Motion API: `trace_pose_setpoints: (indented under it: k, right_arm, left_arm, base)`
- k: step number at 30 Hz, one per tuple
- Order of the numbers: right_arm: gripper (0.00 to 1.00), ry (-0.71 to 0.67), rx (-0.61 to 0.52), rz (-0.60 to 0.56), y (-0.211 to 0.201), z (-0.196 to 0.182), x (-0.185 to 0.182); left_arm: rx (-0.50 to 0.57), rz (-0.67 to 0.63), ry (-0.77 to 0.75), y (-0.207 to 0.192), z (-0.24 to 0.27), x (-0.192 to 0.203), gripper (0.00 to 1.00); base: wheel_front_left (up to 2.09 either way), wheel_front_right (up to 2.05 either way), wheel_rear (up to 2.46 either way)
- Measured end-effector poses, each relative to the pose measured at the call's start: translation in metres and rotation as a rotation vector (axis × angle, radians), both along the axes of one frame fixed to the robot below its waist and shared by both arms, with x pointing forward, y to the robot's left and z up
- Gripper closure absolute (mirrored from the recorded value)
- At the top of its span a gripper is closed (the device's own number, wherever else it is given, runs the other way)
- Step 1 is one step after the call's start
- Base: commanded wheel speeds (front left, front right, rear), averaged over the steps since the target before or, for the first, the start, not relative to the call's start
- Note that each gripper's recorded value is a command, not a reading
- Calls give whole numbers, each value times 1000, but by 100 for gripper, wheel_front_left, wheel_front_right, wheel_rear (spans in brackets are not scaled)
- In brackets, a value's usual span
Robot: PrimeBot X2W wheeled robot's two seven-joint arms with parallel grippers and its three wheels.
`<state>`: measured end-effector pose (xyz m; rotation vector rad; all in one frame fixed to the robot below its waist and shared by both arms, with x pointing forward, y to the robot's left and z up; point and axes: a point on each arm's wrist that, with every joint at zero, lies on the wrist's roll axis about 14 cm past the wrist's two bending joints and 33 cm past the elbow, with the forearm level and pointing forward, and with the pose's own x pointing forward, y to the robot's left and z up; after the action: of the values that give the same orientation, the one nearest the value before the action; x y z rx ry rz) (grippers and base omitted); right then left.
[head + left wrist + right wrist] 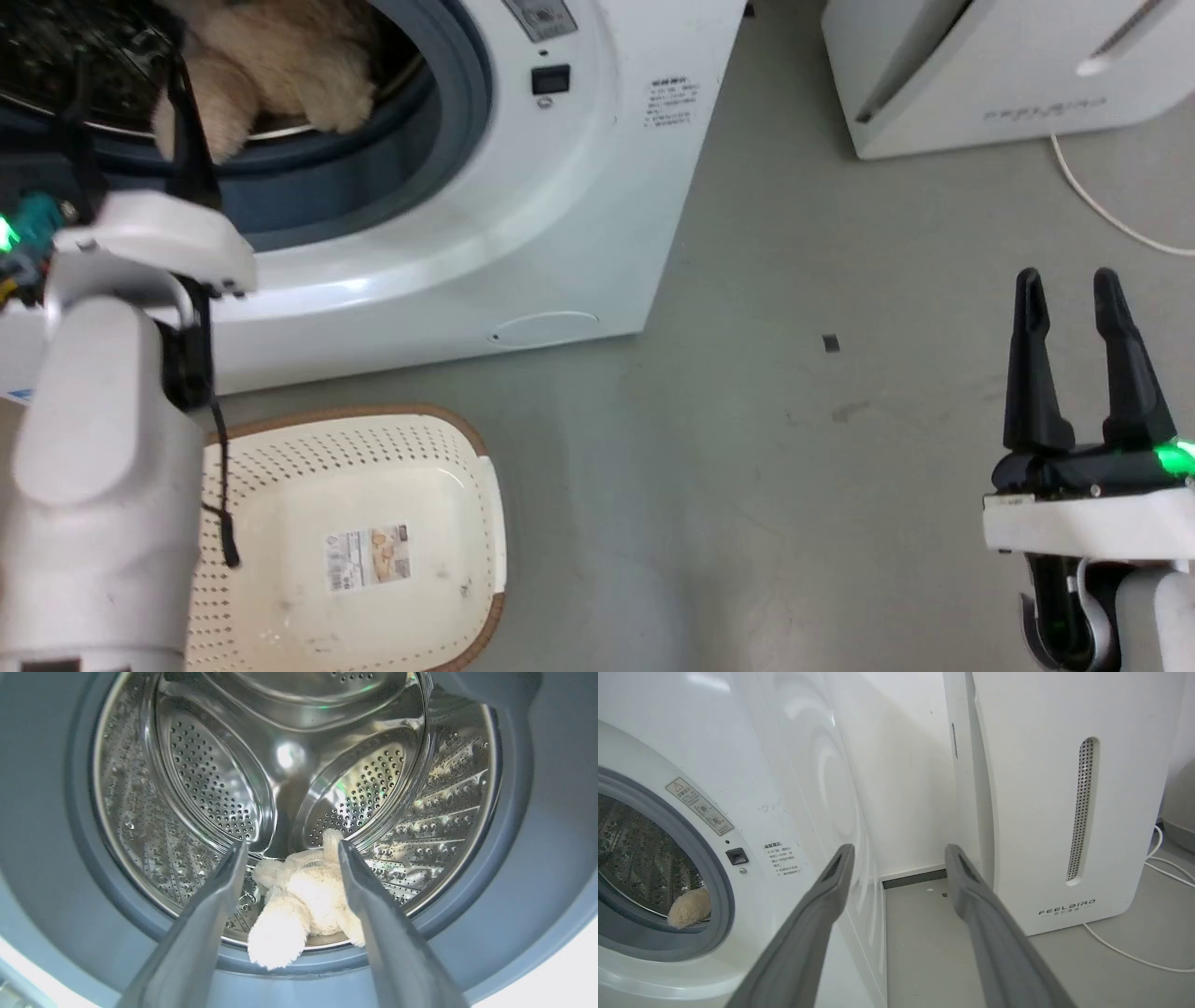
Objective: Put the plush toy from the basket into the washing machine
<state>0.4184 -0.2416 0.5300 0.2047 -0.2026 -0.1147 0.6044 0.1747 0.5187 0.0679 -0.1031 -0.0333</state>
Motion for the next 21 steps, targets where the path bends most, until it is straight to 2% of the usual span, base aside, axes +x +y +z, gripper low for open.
trace_pose_setpoints:
  k: [11,21]
  right_arm:
    - [0,-37,-44,66,25,19,-20]
    - [0,-63,-63,84,33,30,-42]
  left_arm:
    - [-21,30,-75,7,25,-80,0]
    - [-29,48,-45,12,12,-152,0]
  base:
    - [0,0,0]
    - [0,0,0]
